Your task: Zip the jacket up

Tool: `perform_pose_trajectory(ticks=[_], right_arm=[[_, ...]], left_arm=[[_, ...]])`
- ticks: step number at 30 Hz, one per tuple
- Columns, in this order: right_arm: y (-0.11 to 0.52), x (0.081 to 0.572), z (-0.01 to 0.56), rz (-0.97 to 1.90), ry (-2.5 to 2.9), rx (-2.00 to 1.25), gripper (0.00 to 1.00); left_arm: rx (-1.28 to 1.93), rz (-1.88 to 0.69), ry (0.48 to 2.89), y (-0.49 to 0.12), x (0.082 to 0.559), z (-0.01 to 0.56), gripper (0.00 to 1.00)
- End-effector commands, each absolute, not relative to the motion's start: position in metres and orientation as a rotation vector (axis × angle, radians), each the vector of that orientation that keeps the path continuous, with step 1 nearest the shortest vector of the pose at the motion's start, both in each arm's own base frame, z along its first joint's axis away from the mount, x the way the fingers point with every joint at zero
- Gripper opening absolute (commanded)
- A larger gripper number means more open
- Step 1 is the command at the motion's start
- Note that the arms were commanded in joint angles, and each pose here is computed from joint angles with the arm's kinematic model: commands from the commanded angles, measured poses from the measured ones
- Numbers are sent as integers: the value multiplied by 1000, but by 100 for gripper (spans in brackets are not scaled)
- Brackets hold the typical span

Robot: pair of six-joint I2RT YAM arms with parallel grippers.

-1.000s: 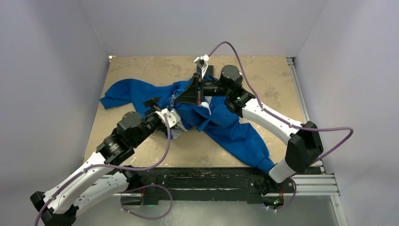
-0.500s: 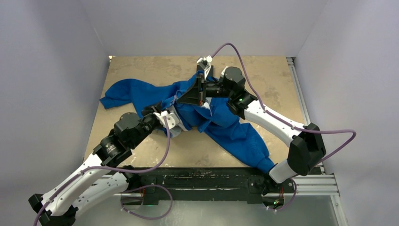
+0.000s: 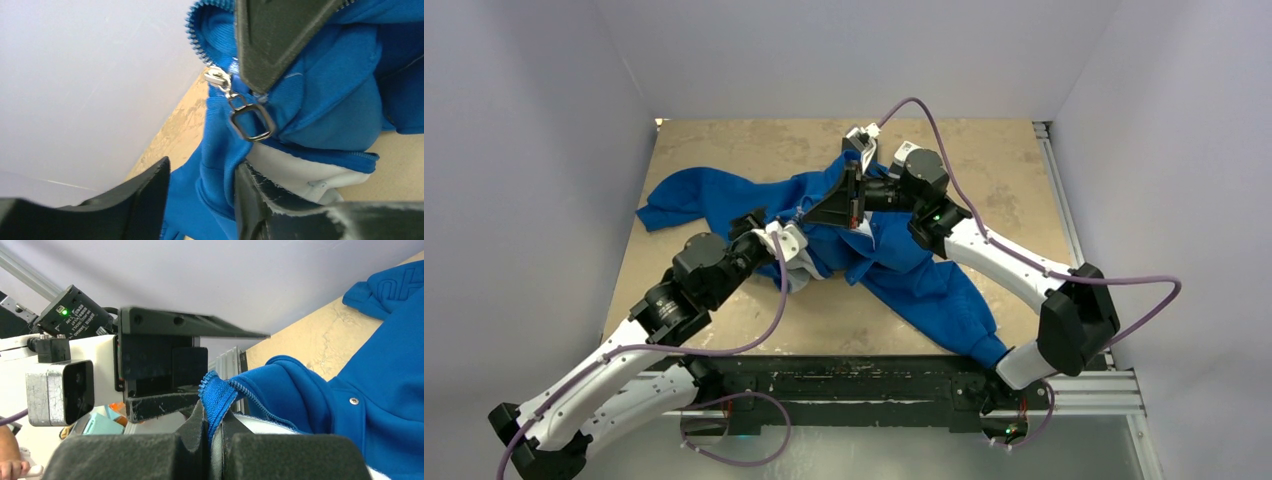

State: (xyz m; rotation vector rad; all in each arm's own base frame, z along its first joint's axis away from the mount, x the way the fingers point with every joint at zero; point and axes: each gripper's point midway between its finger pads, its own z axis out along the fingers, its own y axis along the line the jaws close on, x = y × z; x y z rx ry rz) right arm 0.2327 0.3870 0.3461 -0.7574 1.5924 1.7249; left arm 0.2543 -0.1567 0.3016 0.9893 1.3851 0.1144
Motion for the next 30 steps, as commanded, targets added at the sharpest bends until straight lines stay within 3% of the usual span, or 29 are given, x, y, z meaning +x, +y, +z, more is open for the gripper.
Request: perform_pose_trajectory(ticks=[1, 6, 13, 18, 21, 30], right_arm=[[377, 216, 379, 1745, 1453, -809, 0], [377, 215, 378, 1751, 1450, -808, 0], [377, 217, 382, 1754, 1435, -787, 0], [377, 216, 382, 1759, 1439, -793, 0], [377, 217, 380, 1752, 1451, -795, 0], [380, 219, 377, 1754, 1460, -795, 0]], left_arm=[[836, 42, 1334, -157, 254, 347, 54], [853, -16, 1327, -167, 252, 348, 66], [858, -57, 1306, -178, 254, 348, 60], [894, -86, 1290, -183, 249, 345, 46], [914, -76, 1287, -179, 244, 344, 31], [1005, -93, 1256, -175, 224, 348, 0]])
